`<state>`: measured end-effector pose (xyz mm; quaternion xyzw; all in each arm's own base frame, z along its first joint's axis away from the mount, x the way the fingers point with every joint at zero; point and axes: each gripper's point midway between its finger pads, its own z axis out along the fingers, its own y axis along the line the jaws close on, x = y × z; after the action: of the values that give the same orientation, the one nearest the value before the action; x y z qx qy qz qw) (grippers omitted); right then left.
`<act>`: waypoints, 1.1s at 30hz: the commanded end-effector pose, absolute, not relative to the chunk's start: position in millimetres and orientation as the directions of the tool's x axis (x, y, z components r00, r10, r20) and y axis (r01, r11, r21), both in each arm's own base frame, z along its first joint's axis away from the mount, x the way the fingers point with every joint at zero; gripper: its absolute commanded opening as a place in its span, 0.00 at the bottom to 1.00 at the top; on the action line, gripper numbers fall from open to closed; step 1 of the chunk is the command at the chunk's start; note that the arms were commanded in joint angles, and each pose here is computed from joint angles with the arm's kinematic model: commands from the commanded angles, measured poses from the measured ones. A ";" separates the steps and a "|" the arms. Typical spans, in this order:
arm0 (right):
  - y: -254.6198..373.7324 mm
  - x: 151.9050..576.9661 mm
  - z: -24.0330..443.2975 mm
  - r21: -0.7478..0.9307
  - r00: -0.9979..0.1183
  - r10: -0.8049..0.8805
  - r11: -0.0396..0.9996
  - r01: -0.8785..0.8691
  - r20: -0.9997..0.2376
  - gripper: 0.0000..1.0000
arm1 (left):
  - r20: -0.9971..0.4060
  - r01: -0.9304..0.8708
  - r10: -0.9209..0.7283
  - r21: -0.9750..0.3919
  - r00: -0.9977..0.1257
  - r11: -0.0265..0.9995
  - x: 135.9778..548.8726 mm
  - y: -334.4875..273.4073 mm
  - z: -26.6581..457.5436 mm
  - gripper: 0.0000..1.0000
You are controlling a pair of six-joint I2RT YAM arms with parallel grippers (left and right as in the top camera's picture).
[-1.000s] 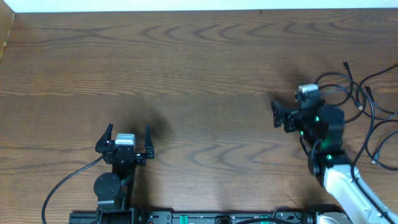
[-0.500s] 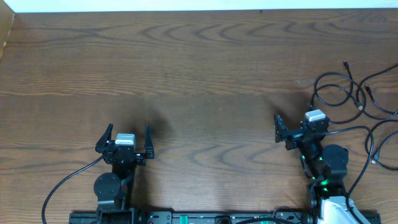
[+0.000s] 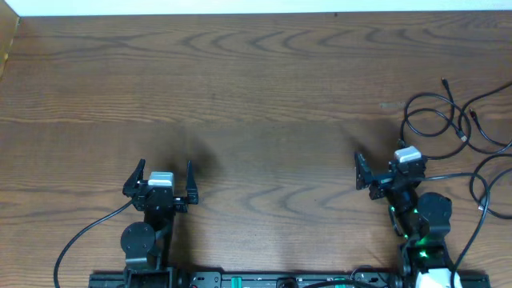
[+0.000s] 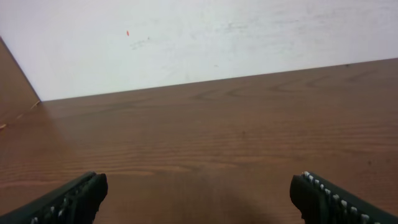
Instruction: Untangle cables
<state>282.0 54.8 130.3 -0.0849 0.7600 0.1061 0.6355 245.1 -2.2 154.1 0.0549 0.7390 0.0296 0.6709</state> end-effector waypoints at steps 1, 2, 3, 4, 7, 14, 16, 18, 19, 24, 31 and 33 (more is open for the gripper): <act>51.6 278.5 135.1 0.058 -0.167 0.016 0.967 -0.247 -0.986 0.99 | -0.982 0.053 0.131 0.125 -0.139 0.991 244.1 -2.5 138.9 0.98; 51.6 277.2 134.8 0.058 -0.169 0.016 0.967 -0.247 -0.985 0.99 | -0.982 0.053 0.131 0.125 -0.139 0.991 244.1 -2.5 138.9 0.98; 51.5 276.0 134.9 0.059 -0.171 0.016 0.967 -0.247 -0.985 0.99 | -0.982 0.053 0.131 0.125 -0.139 0.991 244.1 -2.5 138.9 0.98; 51.4 274.8 135.0 0.059 -0.172 0.016 0.967 -0.247 -0.985 0.99 | -0.982 0.053 0.131 0.125 -0.139 0.991 244.1 -2.5 138.9 0.98; 50.3 270.9 136.3 0.058 -0.171 0.016 0.968 -0.242 -0.985 0.99 | -0.982 0.054 0.131 0.125 -0.139 0.991 244.1 -2.6 138.9 0.98; 46.7 262.9 135.5 0.057 -0.179 0.016 0.973 -0.224 -0.984 0.99 | -0.982 0.053 0.131 0.125 -0.139 0.991 244.1 -2.5 139.0 0.98; 45.4 260.5 133.8 0.056 -0.186 0.015 0.974 -0.218 -0.982 0.99 | -0.982 0.054 0.131 0.125 -0.139 0.991 244.1 -2.6 138.9 0.98; 43.0 258.7 132.0 0.055 -0.193 0.015 0.977 -0.205 -0.981 0.99 | -0.982 0.053 0.131 0.125 -0.139 0.991 244.1 -2.5 138.9 0.98; 42.1 257.8 130.8 0.055 -0.197 0.015 0.978 -0.199 -0.980 0.99 | -0.982 0.053 0.131 0.125 -0.139 0.991 244.1 -2.5 138.9 0.98; 36.9 253.0 120.9 0.054 -0.236 0.012 0.984 -0.170 -0.972 0.99 | -0.982 0.054 0.131 0.125 -0.139 0.991 244.1 -2.6 138.9 0.98; 34.8 247.8 123.2 0.050 -0.224 0.013 0.986 -0.161 -0.975 0.99 | -0.982 0.053 0.131 0.125 -0.139 0.991 244.1 -2.5 138.9 0.98; 34.8 247.5 128.7 0.049 -0.201 0.015 0.986 -0.162 -0.979 1.00 | -0.982 0.053 0.131 0.125 -0.139 0.991 244.1 -2.5 138.9 0.98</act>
<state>247.7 37.3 123.1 -0.0560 0.7792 0.0726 0.6201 245.1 -1.2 154.0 0.0533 0.7392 0.0310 0.6707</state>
